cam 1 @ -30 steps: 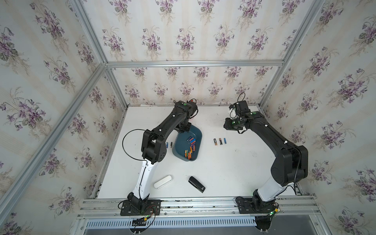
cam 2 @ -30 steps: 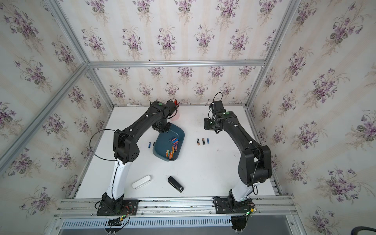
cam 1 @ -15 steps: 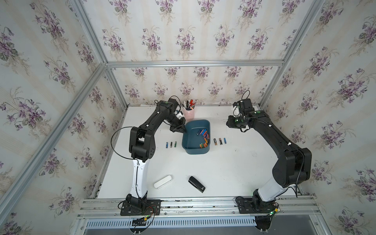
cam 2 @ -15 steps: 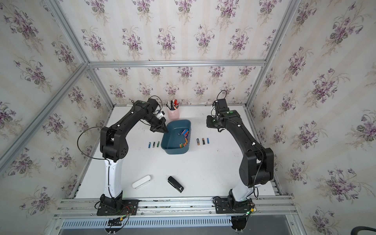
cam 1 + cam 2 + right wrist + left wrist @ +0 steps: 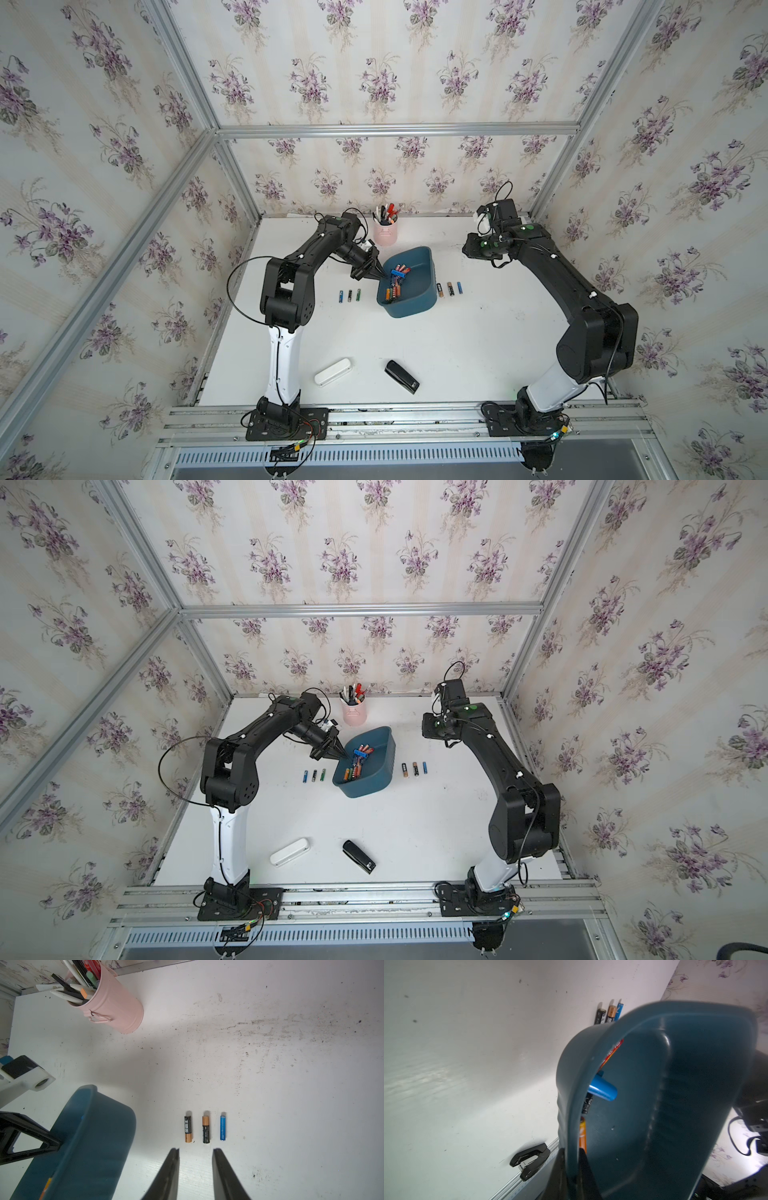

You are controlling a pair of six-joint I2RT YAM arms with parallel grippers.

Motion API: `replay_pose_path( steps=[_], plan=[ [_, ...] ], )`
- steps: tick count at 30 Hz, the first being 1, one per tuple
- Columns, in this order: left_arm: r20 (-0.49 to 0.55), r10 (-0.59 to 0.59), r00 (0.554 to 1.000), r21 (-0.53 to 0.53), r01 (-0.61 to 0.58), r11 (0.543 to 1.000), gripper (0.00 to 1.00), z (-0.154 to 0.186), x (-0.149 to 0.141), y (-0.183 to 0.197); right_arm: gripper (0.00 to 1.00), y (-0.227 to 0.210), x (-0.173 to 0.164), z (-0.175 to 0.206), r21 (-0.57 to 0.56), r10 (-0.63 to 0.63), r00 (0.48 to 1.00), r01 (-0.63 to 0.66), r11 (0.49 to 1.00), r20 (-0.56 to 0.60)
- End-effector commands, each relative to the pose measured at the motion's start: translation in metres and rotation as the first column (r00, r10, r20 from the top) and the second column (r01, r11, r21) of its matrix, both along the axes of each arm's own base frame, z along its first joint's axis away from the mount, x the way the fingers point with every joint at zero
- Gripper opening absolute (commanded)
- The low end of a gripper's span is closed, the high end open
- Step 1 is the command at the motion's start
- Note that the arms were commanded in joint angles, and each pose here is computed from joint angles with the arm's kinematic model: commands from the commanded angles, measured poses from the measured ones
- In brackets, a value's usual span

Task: Take the batteries out of the storage box
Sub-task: Adjust the storage box at the center of the board, then pick up the battery from the storage box.

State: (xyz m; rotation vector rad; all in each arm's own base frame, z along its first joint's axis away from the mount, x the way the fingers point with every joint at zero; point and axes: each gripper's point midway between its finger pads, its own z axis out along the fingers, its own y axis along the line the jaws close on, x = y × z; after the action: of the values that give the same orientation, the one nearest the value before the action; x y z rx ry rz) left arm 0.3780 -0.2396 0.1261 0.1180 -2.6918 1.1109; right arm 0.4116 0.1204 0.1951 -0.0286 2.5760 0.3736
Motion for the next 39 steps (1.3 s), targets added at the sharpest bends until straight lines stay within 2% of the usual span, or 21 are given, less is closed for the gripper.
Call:
replay_pose_path(
  steps=[1, 4, 7, 9, 11, 19, 23, 25, 28, 31, 35, 39],
  plan=[
    [0.091, -0.053, 0.994, 0.225, 0.031, 0.974, 0.0, -0.008, 0.002, 0.023, 0.32, 0.001, -0.001, -0.003, 0.007, 0.007, 1.0, -0.007, 1.0, -0.011],
    [0.177, -0.115, 0.977, 0.374, 0.042, 0.927, 0.0, -0.014, 0.01, 0.026, 0.32, 0.001, -0.001, -0.005, 0.003, 0.013, 1.0, -0.013, 1.0, -0.015],
    [0.219, -0.155, 0.963, 0.45, 0.042, 0.892, 0.0, -0.025, 0.017, 0.024, 0.32, 0.003, 0.0, -0.009, 0.004, 0.022, 0.999, -0.022, 1.0, -0.028],
    [0.22, -0.151, 0.964, 0.451, 0.037, 0.892, 0.0, -0.037, 0.019, 0.018, 0.32, 0.006, 0.0, -0.012, 0.013, 0.029, 0.999, -0.029, 0.999, -0.042],
    [0.232, -0.169, 0.958, 0.502, 0.031, 0.864, 0.0, -0.048, 0.021, 0.021, 0.32, 0.008, -0.001, -0.013, 0.02, 0.036, 0.998, -0.035, 0.999, -0.055],
    [0.271, -0.112, 0.956, 0.478, -0.032, 0.878, 0.0, -0.076, 0.029, 0.015, 0.32, 0.02, -0.01, -0.025, 0.012, 0.074, 0.993, -0.073, 0.997, -0.091],
    [0.295, -0.108, 0.949, 0.477, -0.048, 0.877, 0.31, -0.071, 0.033, 0.014, 0.32, 0.032, -0.014, -0.028, 0.01, 0.097, 0.99, -0.097, 0.995, -0.101],
    [0.31, -0.111, 0.944, 0.467, -0.05, 0.883, 0.4, -0.06, 0.034, 0.013, 0.32, 0.043, -0.017, -0.028, 0.01, 0.114, 0.988, -0.114, 0.993, -0.104],
    [0.346, -0.115, 0.931, 0.46, -0.062, 0.886, 0.49, -0.039, 0.035, 0.015, 0.32, 0.066, -0.022, -0.03, 0.02, 0.146, 0.984, -0.145, 0.989, -0.105],
    [0.381, -0.12, 0.917, 0.458, -0.074, 0.886, 0.54, -0.017, 0.036, 0.02, 0.33, 0.091, -0.027, -0.04, 0.024, 0.179, 0.976, -0.177, 0.984, -0.126],
    [0.403, -0.108, 0.909, 0.446, -0.092, 0.89, 0.55, 0.009, 0.032, 0.037, 0.33, 0.128, -0.035, -0.057, 0.035, 0.225, 0.964, -0.223, 0.974, -0.144],
    [0.396, -0.09, 0.914, 0.465, -0.116, 0.877, 0.54, 0.011, 0.022, 0.064, 0.33, 0.17, -0.047, -0.078, 0.036, 0.291, 0.941, -0.29, 0.956, -0.173]
  ],
)
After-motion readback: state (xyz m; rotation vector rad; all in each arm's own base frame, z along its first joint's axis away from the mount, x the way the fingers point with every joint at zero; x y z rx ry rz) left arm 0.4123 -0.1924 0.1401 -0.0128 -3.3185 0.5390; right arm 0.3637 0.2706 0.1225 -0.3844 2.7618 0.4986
